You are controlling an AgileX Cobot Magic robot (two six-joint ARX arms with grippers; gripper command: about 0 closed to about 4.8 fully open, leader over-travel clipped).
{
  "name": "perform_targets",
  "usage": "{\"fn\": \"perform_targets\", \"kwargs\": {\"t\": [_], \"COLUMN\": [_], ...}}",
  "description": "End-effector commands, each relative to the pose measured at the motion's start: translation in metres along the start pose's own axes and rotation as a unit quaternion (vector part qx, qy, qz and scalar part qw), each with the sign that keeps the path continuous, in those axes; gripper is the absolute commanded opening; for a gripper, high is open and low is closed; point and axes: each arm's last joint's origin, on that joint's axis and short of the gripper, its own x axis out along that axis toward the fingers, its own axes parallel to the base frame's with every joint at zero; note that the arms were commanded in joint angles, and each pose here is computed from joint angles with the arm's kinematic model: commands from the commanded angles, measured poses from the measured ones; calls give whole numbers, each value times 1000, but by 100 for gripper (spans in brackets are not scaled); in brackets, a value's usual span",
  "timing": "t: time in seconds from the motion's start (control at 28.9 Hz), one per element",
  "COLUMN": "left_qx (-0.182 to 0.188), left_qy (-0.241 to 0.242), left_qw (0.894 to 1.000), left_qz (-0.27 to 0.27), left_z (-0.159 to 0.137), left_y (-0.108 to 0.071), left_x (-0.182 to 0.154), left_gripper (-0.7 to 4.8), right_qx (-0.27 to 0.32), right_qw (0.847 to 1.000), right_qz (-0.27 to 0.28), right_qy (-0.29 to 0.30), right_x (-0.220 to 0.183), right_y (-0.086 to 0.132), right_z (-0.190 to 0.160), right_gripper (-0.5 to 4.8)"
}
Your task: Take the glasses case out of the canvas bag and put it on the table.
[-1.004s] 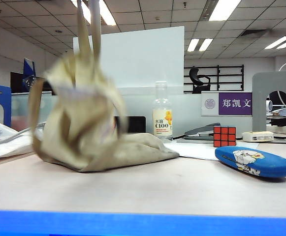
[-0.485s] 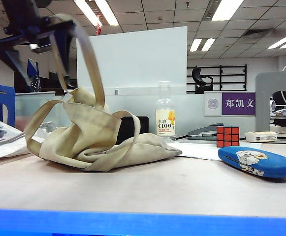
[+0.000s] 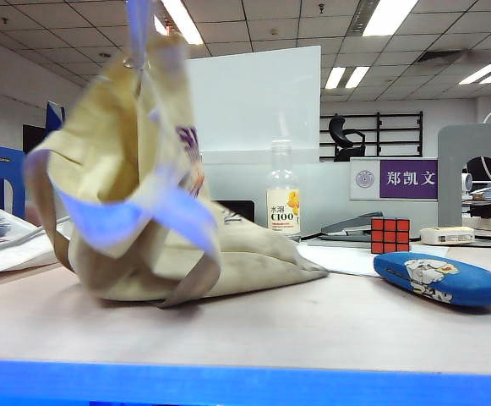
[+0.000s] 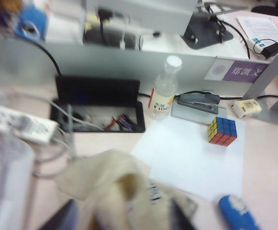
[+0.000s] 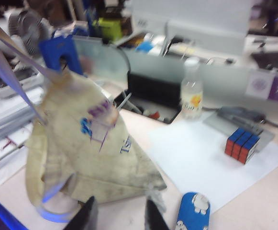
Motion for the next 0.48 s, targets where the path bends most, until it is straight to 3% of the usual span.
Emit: {"fn": "perform_targets", "kwargs": {"t": [0.03, 0.1, 0.21, 0.28, 0.31, 0.38, 0.42, 0.48], "left_qx": [74, 72, -27, -92, -106, -101, -65, -18], "left_qy": [-30, -25, 23, 105, 154, 259, 302, 337], "left_qw": [994, 995, 998, 989, 981, 955, 941, 924], "left_qz": [73, 69, 51, 48, 55, 104, 137, 180], "left_z": [2, 4, 0, -20, -32, -62, -76, -98], "left_y": [4, 17, 57, 78, 84, 102, 109, 111], "left_x": [-5, 14, 57, 92, 107, 130, 136, 141], "left_gripper": [276, 275, 273, 273, 274, 278, 278, 278], "right_qx": [14, 30, 39, 47, 51, 52, 51, 47], "right_qw": [1000, 999, 999, 998, 997, 997, 997, 997], "right_qz": [23, 26, 26, 47, 59, 58, 54, 56], "right_qy": [3, 12, 16, 14, 11, 4, 0, -11], "right_x": [1, 2, -1, -5, -8, -15, -19, -27], "right_y": [0, 0, -1, 1, 3, 4, 5, 8], "right_z": [-16, -29, -44, -53, -57, -63, -64, -67], "right_gripper": [135, 135, 135, 135, 135, 135, 135, 135]}}
